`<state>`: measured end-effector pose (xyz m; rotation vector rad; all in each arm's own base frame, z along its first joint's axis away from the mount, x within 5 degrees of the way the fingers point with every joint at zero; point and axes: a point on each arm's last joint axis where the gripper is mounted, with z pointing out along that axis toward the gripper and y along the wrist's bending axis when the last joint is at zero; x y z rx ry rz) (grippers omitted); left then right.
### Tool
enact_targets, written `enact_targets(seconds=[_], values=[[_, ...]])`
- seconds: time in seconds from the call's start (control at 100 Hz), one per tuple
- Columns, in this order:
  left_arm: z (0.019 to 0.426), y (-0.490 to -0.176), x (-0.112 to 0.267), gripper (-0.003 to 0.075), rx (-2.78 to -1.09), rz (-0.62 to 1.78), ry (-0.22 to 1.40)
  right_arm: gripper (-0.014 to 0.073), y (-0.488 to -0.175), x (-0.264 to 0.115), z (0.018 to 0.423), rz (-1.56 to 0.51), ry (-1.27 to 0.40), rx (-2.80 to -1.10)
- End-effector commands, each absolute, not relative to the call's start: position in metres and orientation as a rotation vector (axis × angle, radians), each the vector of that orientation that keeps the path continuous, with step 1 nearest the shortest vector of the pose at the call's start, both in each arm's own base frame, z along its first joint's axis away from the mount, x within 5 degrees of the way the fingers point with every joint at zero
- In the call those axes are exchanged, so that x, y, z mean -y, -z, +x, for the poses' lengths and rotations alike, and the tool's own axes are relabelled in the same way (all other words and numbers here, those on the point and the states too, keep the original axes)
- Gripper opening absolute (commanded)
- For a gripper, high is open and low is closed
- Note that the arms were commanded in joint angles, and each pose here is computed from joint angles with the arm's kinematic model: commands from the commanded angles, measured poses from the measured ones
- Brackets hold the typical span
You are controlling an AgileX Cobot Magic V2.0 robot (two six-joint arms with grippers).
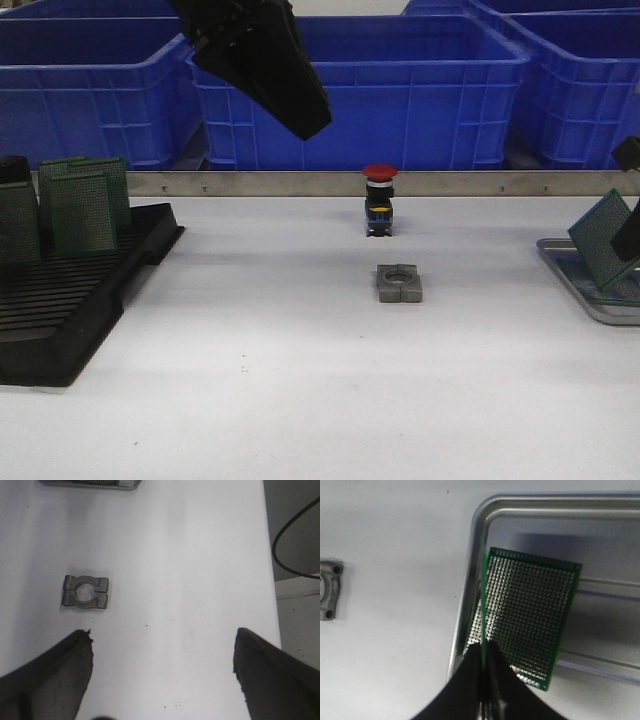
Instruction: Place circuit board on tray
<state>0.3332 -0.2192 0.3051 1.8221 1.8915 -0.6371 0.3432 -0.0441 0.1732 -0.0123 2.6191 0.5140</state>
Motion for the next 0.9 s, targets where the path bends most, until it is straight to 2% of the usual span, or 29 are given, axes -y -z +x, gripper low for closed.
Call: enact_targets(seconds=[0.0, 0.03, 0.08, 0.13, 0.18, 0.23, 0.37, 0.5, 0.58, 0.65, 0.78, 0.84, 0.89], values=[[0.32, -0.336, 0.221, 0.0547, -1.819, 1.785, 0.678, 0.0008, -0.193, 0.046, 0.345, -0.012, -0.513, -2.559], [0.32, -0.336, 0.221, 0.0547, -1.819, 1.785, 0.678, 0.0067, -0.193, 0.046, 0.345, -0.013, -0.515, -2.56], [0.32, -0.336, 0.221, 0.0547, -1.819, 1.785, 0.678, 0.0213, -0.193, 0.045, 0.344, -0.015, -0.518, -2.561], [0.32, -0.336, 0.221, 0.0547, -1.819, 1.785, 0.678, 0.0414, -0.192, 0.045, 0.344, -0.018, -0.527, -2.565], [0.32, -0.336, 0.22, 0.0547, -1.819, 1.788, 0.68, 0.057, -0.195, 0.044, 0.343, -0.027, -0.538, -2.565], [0.319, -0.336, 0.22, 0.0547, -1.823, 1.792, 0.686, 0.0668, -0.198, 0.043, 0.344, -0.036, -0.544, -2.558], [0.321, -0.336, 0.215, 0.0547, -1.876, 1.763, 0.704, 0.0586, -0.22, 0.046, 0.346, -0.093, -0.508, -2.517], [0.326, -0.337, 0.205, 0.0546, -2.018, 1.627, 0.728, 0.0497, -0.245, 0.049, 0.341, -0.15, -0.483, -2.479], [0.332, -0.337, 0.195, 0.0514, -2.099, 1.551, 0.71, 0.0395, -0.262, 0.047, 0.333, -0.172, -0.473, -2.443], [0.338, -0.337, 0.184, 0.0424, -2.179, 1.471, 0.68, 0.0252, -0.277, 0.044, 0.326, -0.193, -0.459, -2.41], [0.346, -0.348, 0.158, 0.0164, -2.247, 1.33, 0.635, -0.007, -0.304, 0.039, 0.31, -0.241, -0.423, -2.349], [0.346, -0.356, 0.144, 0.0043, -2.246, 1.286, 0.613, -0.0059, -0.317, 0.037, 0.302, -0.254, -0.4, -2.311], [0.346, -0.364, 0.13, -0.0018, -2.244, 1.241, 0.589, -0.0061, -0.327, 0.034, 0.296, -0.258, -0.383, -2.278]])
